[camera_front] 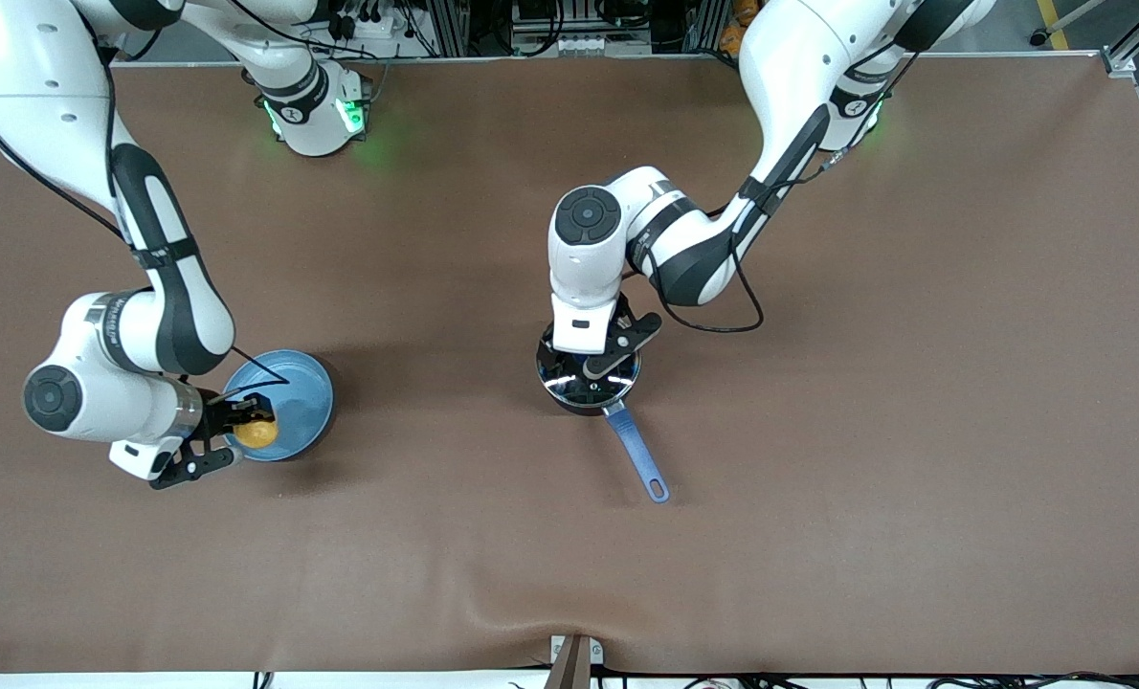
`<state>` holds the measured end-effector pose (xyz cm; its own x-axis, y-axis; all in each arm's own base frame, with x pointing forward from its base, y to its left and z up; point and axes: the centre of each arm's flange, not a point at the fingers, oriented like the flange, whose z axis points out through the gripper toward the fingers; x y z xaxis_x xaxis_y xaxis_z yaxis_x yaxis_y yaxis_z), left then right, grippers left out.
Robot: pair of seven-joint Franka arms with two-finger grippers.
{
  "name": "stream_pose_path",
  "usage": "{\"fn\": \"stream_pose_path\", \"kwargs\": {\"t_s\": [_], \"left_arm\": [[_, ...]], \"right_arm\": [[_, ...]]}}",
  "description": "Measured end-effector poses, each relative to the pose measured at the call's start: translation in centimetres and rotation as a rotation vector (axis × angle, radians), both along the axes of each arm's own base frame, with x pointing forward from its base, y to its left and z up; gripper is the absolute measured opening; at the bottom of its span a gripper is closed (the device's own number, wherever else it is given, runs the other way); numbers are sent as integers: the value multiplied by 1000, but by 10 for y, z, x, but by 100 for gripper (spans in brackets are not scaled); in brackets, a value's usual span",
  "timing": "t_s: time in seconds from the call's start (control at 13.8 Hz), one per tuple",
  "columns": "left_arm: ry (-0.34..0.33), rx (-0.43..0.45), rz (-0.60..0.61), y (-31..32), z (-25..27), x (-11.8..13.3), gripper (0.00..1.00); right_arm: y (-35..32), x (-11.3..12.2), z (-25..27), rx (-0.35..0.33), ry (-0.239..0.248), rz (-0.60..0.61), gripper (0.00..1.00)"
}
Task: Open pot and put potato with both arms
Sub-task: 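Grasp the lid knob with the left gripper while the right gripper grasps the potato, then lift the lid aside with the left gripper while the right gripper carries the potato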
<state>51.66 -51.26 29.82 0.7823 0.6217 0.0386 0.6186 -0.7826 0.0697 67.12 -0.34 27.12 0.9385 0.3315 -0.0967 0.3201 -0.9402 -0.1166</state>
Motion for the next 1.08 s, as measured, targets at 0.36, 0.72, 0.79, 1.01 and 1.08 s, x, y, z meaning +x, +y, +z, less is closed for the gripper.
{"fn": "stream_pose_path", "kwargs": {"t_s": [0.36, 0.72, 0.79, 1.01, 1.08], "left_arm": [[11, 10, 3, 2, -11, 1, 85], [13, 12, 6, 3, -13, 3, 60], [9, 8, 7, 3, -11, 4, 60], [-19, -11, 19, 6, 15, 14, 60], [-26, -10, 22, 12, 29, 19, 60]], "right_arm": [[28, 0, 64, 9, -34, -17, 59], [104, -12, 93, -10, -23, -111, 59], [118, -16, 97, -13, -22, -128, 59], [154, -24, 106, -23, -22, -180, 59], [163, -27, 108, -25, -22, -193, 59]]}}
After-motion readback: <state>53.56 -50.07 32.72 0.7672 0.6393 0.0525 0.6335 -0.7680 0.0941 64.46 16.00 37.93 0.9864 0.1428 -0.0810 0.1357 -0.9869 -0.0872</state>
